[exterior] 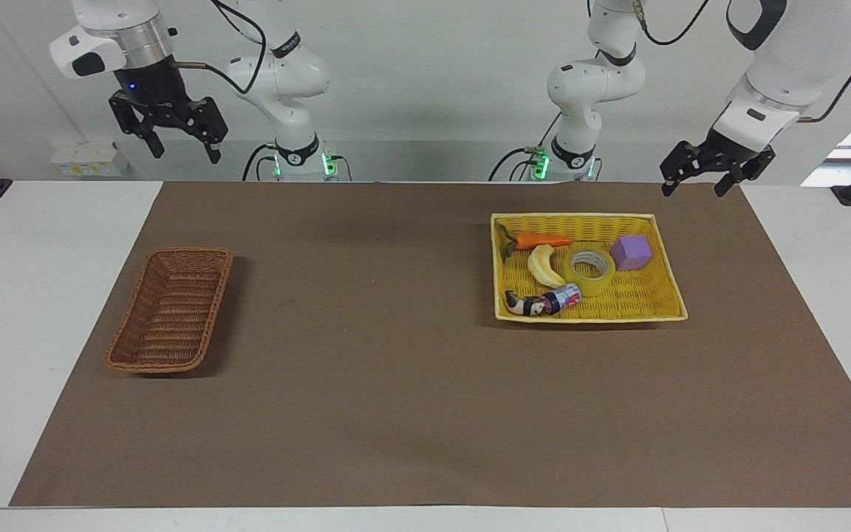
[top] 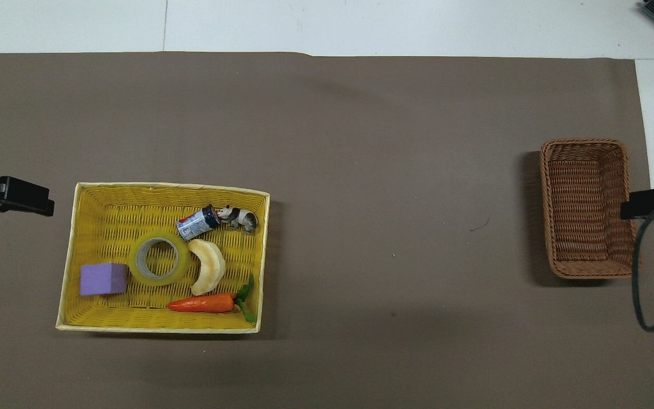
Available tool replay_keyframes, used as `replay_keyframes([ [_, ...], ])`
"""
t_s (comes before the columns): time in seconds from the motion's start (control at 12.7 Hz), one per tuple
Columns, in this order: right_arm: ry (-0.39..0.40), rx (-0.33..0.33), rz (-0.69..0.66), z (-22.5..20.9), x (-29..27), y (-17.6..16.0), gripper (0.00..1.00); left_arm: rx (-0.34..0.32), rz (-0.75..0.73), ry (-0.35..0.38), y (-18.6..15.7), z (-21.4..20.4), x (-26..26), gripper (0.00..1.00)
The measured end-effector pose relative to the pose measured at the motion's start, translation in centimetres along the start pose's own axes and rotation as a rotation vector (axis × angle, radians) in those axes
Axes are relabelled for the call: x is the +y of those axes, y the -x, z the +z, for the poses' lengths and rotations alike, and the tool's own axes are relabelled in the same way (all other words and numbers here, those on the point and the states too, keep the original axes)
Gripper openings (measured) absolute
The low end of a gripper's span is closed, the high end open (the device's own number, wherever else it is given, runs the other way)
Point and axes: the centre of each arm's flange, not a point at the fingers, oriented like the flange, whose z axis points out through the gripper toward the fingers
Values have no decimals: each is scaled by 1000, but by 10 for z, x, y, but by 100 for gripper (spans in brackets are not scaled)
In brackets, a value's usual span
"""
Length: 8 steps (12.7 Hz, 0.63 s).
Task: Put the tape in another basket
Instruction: 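Move the left gripper over the yellow basket toward the tape roll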
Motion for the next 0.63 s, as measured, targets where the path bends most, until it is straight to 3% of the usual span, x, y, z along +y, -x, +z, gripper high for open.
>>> replay_keyframes([
  [0.31, 0, -1, 1, 0, 2, 0, 100, 22, -2, -2, -5, 24, -1, 100],
  [0.63, -2, -3, -1, 1, 14, -1, 100, -19, -2, -3, -6, 61, -3, 100],
])
